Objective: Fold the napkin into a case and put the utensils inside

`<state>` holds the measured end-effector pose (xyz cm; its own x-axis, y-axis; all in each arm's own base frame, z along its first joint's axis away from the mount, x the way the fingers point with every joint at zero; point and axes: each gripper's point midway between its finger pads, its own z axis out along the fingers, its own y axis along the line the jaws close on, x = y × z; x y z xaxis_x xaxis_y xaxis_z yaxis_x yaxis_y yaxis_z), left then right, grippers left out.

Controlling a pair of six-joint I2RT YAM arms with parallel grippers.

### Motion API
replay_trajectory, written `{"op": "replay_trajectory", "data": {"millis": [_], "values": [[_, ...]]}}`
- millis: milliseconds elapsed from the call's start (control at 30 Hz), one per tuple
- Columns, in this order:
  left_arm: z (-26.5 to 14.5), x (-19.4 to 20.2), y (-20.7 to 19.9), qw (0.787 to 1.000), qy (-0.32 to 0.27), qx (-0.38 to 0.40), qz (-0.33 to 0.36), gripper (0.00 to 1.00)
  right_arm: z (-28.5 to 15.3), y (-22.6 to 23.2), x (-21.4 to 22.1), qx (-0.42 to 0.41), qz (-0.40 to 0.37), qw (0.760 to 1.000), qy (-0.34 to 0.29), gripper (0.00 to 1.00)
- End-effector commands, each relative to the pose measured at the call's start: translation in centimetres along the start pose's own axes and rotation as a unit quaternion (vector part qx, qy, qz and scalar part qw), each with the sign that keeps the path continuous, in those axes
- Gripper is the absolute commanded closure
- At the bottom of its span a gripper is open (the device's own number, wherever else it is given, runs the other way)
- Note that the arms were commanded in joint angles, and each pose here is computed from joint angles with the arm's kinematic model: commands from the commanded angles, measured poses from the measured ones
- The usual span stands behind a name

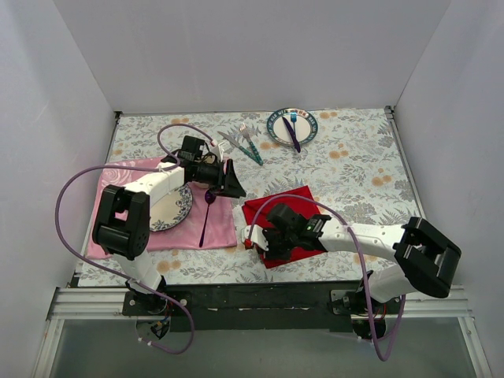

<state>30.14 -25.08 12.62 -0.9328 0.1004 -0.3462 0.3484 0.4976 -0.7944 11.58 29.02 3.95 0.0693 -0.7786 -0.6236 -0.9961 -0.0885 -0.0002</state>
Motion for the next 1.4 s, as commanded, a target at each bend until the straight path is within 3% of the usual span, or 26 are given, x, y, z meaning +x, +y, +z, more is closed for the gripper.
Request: {"op": "replay_trajectory", "data": {"millis": [0, 333, 400, 533, 667, 767, 867, 1000, 1367], "values": [[-1.3, -0.9, -1.8, 0.999, -0.022, 0.016, 0.028, 0.55, -0.7, 1.1, -1.0, -0.023, -0.005, 1.0, -0.016, 0.99], [-1.1, -0.6, -1.0, 1.0, -0.015, 0.004, 0.025, 0.58, -1.1, 1.4, -0.6, -0.022, -0.015, 0.999, -0.018, 0.99], [-1.0, 0.2, -0.8, 1.0, -0.006, 0.007, 0.025, 0.64, -1.2, 1.3, -0.7, -0.019, -0.014, 1.0, -0.018, 0.99], [-0.9, 2.3, -0.4, 0.999, 0.013, 0.019, 0.024, 0.86, -1.0, 1.3, -0.3, -0.018, -0.011, 1.0, -0.016, 0.99], [-0.3, 3.5, 0.6, 1.0, 0.015, -0.004, 0.014, 1.0, -0.8, 1.5, 0.4, -0.02, -0.007, 1.0, -0.011, 0.99], [0.5, 3.5, 2.2, 0.998, -0.004, -0.067, 0.011, 1.0, -0.8, 1.5, 0.4, -0.02, -0.004, 1.0, -0.011, 0.99], [1.2, 3.5, 1.9, 0.996, -0.022, -0.082, 0.024, 1.0, -0.7, 1.4, 0.1, -0.02, -0.006, 1.0, -0.014, 0.99], [3.3, 3.5, 2.8, 0.983, -0.04, -0.177, 0.034, 1.0, -0.6, 1.4, 0.0, -0.021, -0.005, 1.0, -0.016, 0.99], [5.2, 3.4, 4.7, 0.974, -0.042, -0.223, 0.006, 1.0, -0.7, 1.6, 0.3, -0.022, -0.006, 1.0, -0.015, 0.99]]}}
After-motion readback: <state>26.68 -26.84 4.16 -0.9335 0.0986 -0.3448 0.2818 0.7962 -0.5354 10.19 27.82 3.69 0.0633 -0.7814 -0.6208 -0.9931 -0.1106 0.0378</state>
